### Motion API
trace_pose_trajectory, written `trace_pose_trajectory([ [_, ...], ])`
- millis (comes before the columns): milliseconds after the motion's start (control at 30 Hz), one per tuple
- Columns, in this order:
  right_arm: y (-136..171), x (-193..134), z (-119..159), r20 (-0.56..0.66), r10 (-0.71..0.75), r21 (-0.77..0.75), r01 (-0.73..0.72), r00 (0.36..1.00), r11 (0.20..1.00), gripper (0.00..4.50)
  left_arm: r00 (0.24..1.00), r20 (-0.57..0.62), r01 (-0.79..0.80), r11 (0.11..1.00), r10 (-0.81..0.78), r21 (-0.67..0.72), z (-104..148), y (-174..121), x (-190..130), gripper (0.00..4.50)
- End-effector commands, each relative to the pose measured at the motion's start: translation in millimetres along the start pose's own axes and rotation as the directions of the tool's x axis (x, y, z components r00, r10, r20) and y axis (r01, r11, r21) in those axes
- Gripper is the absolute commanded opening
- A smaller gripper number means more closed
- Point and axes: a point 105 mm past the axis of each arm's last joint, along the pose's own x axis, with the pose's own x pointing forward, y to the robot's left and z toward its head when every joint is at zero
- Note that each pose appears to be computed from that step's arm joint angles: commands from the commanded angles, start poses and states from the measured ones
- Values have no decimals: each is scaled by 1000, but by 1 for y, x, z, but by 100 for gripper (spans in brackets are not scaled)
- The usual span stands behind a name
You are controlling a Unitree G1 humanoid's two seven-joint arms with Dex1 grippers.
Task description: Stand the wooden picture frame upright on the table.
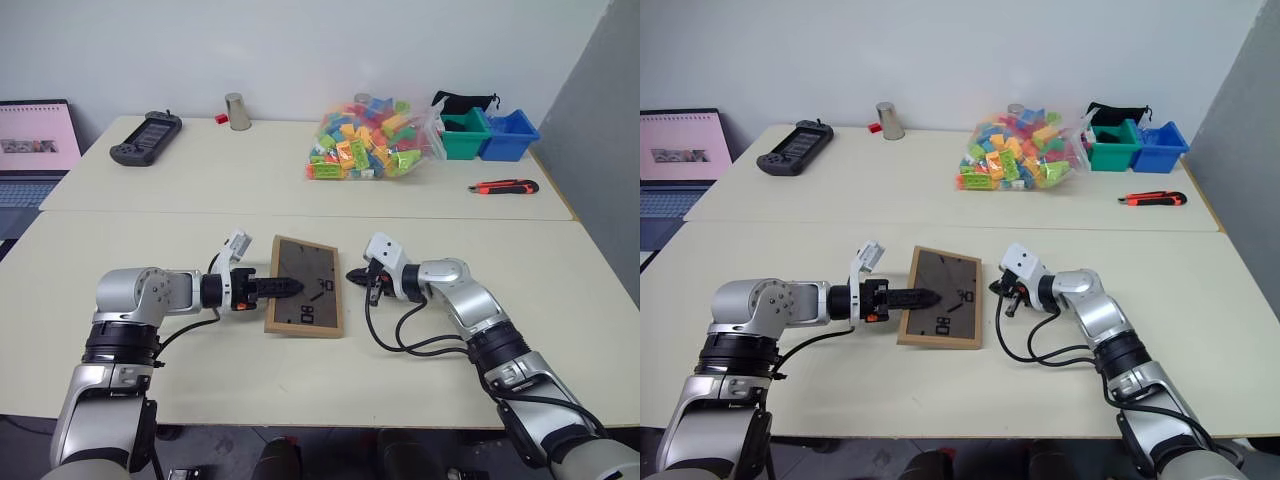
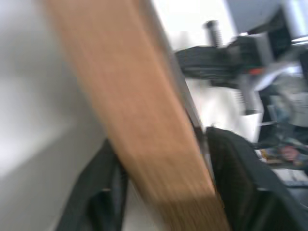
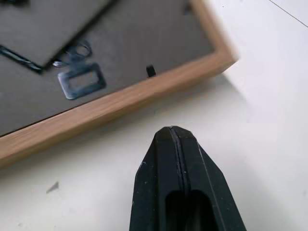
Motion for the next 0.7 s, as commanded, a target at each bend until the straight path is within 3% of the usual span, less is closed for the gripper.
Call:
trace_pose_trajectory([
  [33, -2, -4, 15, 43, -8, -46, 10, 999, 999, 0, 1000, -7, -30, 999, 30, 12, -2, 4, 0, 339],
  [133, -1, -4, 14, 42, -7, -46, 9, 999, 999, 0, 1000, 2, 6, 1000, -6, 3, 1, -2, -1, 409],
  [300, -2, -4, 16, 51, -15, -48, 17, 999, 999, 0, 994, -3, 112, 994, -112, -3, 4, -26, -12, 409],
  [467, -3, -4, 19, 57, -21, -49, 24, 998, 999, 0, 984, 61, 170, 980, -165, -104, 12, -34, -24, 409],
  [700, -3, -3, 20, 68, -31, -40, 34, 997, 999, 0, 975, 75, 218, 963, -208, -158, 1, -48, -12, 409],
])
